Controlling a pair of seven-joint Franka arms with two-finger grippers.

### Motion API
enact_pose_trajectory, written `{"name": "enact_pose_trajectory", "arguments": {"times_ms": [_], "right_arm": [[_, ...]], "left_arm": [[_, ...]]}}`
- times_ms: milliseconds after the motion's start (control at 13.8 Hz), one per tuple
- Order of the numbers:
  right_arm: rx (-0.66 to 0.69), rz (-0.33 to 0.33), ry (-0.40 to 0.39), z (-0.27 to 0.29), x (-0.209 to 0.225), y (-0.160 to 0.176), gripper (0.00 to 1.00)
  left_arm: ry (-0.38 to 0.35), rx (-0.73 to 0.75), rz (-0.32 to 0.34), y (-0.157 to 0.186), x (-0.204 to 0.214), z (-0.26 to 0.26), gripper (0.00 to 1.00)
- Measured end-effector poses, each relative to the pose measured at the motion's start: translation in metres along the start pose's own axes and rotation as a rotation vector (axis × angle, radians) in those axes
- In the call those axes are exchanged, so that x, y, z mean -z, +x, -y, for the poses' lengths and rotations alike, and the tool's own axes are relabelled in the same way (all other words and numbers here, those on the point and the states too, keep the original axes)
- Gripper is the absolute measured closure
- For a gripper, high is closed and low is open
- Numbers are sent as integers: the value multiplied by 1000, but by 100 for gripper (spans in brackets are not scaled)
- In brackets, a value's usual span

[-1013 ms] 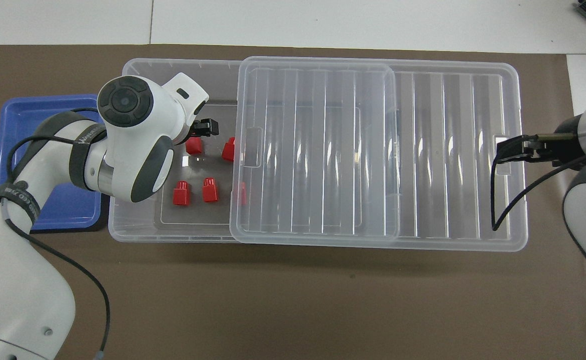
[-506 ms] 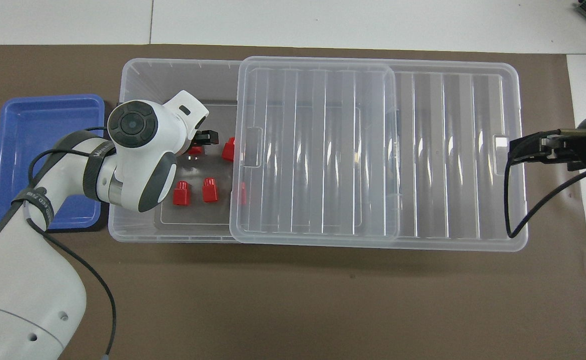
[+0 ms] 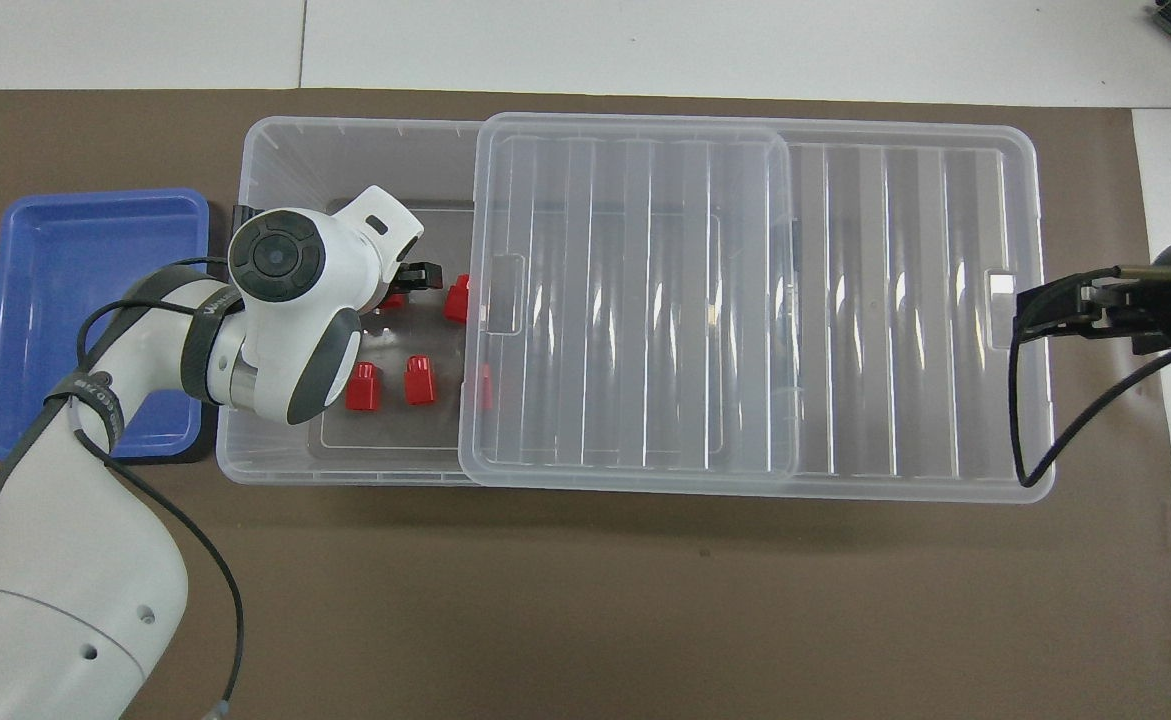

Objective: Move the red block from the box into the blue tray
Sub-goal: 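Lower the left gripper and grasp the red block farthest from the robot, then lift the red block and carry it over the blue tray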

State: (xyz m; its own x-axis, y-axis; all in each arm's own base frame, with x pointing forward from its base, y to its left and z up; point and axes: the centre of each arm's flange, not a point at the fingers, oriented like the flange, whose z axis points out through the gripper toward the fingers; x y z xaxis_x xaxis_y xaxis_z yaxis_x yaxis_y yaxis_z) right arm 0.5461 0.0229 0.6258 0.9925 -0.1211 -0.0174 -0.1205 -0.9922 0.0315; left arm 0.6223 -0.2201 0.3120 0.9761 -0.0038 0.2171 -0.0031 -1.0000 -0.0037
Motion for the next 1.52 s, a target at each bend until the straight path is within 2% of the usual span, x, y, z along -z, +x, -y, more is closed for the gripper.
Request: {"name": "enact_pose_trajectory", "arguments": {"times_ms": [217, 289, 362, 506, 579, 723, 940, 1085, 1302, 1519], "right_arm": [[2, 5, -1, 1, -2, -1, 0], [3, 3, -1, 2, -1, -2, 0], [5, 2, 0, 3, 0, -2, 0], [10, -2, 0, 5, 2, -4, 0], [11, -4, 0, 6, 3, -5, 0], [9, -4, 0, 5, 3, -5, 0], [8, -2, -1, 4, 2, -5, 0], [7, -1, -1, 3, 2, -5, 0], [4, 0, -1, 2, 1, -5, 0], [4, 0, -1, 2, 1, -5, 0]], "left_arm": [[-8, -1, -15, -2, -4, 0, 0], [-8, -2, -14, -4, -6, 0, 4], [-8, -2, -12, -5, -8, 0, 4], [-8, -2, -12, -6, -8, 0, 24], [-8, -2, -12, -6, -8, 0, 39], [-7, -3, -10, -6, -8, 1, 63], [-4, -3, -4, -5, -7, 1, 66], [17, -1, 37, 1, 2, 0, 66], [8, 40, 84, 22, 50, -4, 66], [-12, 82, 114, 23, 110, 1, 66]]}}
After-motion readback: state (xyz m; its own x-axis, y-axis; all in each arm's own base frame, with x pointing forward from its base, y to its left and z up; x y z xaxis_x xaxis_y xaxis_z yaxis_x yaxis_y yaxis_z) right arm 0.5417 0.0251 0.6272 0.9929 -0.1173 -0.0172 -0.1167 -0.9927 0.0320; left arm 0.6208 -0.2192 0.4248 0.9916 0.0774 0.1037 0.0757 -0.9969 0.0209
